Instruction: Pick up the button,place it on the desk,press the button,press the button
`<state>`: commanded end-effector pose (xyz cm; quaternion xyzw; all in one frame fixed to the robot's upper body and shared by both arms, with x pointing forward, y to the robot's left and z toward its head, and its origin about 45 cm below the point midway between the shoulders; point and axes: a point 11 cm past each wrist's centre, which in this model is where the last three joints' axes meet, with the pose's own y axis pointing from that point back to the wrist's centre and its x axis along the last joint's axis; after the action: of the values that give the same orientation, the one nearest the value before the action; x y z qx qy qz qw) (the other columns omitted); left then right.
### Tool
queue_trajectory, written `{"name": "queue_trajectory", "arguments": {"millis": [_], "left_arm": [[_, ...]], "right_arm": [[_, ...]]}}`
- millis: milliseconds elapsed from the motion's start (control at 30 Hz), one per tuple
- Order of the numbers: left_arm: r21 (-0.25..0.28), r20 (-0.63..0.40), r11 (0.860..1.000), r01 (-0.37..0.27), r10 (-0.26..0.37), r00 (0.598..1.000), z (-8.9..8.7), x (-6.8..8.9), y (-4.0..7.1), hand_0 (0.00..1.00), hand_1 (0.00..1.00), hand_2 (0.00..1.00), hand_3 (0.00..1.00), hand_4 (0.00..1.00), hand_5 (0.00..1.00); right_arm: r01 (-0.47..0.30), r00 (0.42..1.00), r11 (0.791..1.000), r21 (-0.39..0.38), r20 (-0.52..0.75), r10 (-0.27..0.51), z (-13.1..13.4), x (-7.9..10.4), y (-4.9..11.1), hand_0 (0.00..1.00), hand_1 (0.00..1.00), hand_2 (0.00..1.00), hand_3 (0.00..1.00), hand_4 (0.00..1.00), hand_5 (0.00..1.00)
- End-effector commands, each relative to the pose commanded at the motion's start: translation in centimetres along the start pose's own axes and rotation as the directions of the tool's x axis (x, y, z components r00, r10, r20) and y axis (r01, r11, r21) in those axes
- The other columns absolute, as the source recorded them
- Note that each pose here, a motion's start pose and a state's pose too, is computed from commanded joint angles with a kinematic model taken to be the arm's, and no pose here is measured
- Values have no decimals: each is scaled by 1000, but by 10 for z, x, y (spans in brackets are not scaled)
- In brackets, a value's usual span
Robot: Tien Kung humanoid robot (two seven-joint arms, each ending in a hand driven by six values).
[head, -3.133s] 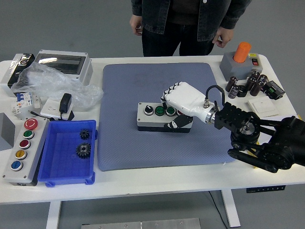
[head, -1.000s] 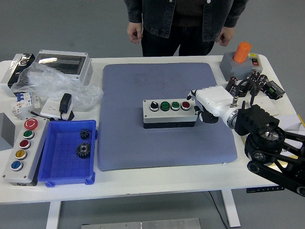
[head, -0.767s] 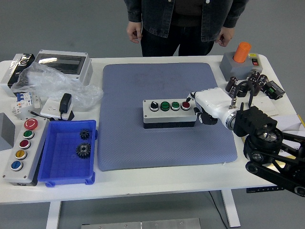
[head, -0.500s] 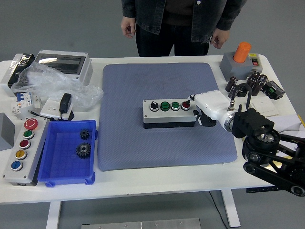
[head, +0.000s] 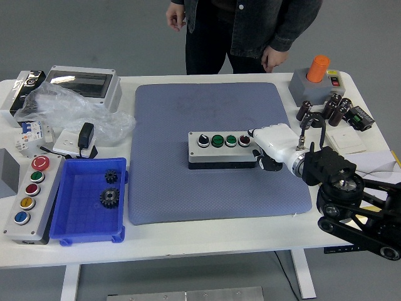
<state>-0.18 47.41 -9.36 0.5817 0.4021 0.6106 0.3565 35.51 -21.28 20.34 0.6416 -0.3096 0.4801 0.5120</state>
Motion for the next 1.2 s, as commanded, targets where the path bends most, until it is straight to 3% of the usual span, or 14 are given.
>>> {"name": "queue_trajectory", "arguments": {"millis": [467, 500, 633, 667, 833, 867, 1033, 1067, 1200], "left_arm": [[7, -6, 1000, -4, 4, 1000, -3, 2, 0, 665, 691, 617, 643, 634, 388], [7, -6, 1000, -5, 5, 1000, -2, 3, 0, 665, 691, 617, 642, 633, 388], [6, -8, 1000, -13, 13, 1000, -2, 8, 0, 665, 691, 617, 642, 633, 388], [7, -8, 1000, -15, 15, 1000, -2, 9, 0, 665, 691, 617, 643, 634, 388], [14, -14, 1000, -27, 27, 1000, -6, 15, -1, 665, 691, 617, 643, 634, 388], [18, -16, 999, -28, 28, 999, -8, 16, -1, 665, 691, 617, 643, 634, 389], [40, -30, 999, -26, 27, 999, -20, 16, -1, 665, 691, 617, 643, 634, 389], [43, -32, 999, -26, 27, 999, -21, 16, -1, 665, 691, 617, 643, 633, 388], [46, -34, 999, -28, 29, 999, -23, 17, -1, 665, 691, 617, 643, 633, 388]], "right_arm": [[-170, 961, 985, 36, 229, 158, 11, 64, 16, 363, 329, 200, 725, 382, 2], [-186, 953, 982, 40, 252, 171, 13, 68, 16, 298, 319, 216, 725, 429, 215], [-210, 930, 976, 57, 319, 181, 16, 72, 14, 298, 319, 216, 725, 429, 215], [-209, 927, 976, 62, 329, 178, 16, 72, 13, 337, 386, 461, 793, 808, 343], [-186, 932, 980, 71, 330, 153, 14, 63, 8, 337, 386, 461, 793, 808, 343], [-181, 933, 981, 72, 329, 148, 14, 61, 7, 710, 754, 834, 948, 998, 531], [-167, 936, 984, 63, 324, 138, 14, 53, 6, 710, 754, 834, 948, 998, 531], [-172, 935, 983, 59, 325, 144, 15, 54, 6, 912, 938, 998, 998, 998, 580], [-190, 931, 980, 52, 327, 164, 15, 59, 6, 912, 938, 998, 998, 998, 580]]}}
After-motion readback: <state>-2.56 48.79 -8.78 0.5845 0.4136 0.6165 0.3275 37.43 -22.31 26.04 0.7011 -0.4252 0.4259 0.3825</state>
